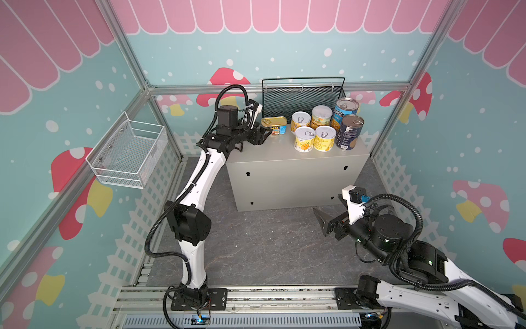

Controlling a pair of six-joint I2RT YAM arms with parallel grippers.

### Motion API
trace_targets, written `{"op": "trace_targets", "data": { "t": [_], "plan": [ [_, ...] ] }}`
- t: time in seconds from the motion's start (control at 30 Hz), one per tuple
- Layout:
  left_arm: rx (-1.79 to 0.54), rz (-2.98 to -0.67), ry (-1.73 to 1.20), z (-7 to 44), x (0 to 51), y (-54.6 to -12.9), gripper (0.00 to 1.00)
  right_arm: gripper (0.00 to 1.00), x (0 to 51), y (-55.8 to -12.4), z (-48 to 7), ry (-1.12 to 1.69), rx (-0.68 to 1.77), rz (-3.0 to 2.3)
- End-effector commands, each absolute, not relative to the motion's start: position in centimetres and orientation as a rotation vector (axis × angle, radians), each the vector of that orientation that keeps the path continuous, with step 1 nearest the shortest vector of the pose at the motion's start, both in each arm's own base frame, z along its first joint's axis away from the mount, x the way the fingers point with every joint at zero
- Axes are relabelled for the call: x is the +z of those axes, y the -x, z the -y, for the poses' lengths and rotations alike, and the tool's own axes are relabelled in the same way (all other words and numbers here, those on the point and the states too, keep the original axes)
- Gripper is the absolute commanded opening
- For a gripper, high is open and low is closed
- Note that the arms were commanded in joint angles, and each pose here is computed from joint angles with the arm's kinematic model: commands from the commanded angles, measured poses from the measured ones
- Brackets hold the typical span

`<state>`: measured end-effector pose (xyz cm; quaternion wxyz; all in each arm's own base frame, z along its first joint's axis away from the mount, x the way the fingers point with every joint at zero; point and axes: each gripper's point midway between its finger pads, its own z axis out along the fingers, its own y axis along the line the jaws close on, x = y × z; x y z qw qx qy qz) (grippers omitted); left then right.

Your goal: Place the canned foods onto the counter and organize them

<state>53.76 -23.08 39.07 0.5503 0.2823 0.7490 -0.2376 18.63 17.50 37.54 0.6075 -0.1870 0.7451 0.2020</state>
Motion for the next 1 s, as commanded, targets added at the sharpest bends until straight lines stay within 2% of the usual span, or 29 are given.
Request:
{"op": "trace_targets", "data": {
  "t": [0.0, 0.53, 0.97],
  "plan": [
    [-0.592, -1.756, -0.72, 23.9, 39.2, -53.5, 0.75, 1.0, 37.5, -18.8, -17.4, 0.419, 0.455, -1.713],
    [-0.637, -1.732, -0.745, 24.9, 39.7, -53.3, 0.79, 0.99, 37.1, -18.7, -16.9, 0.404, 0.461, -1.714],
    [-0.696, -1.718, -0.643, 23.9, 43.5, -51.7, 0.83, 1.0, 36.9, -18.7, -17.0, 0.405, 0.461, -1.717]
  ]
}}
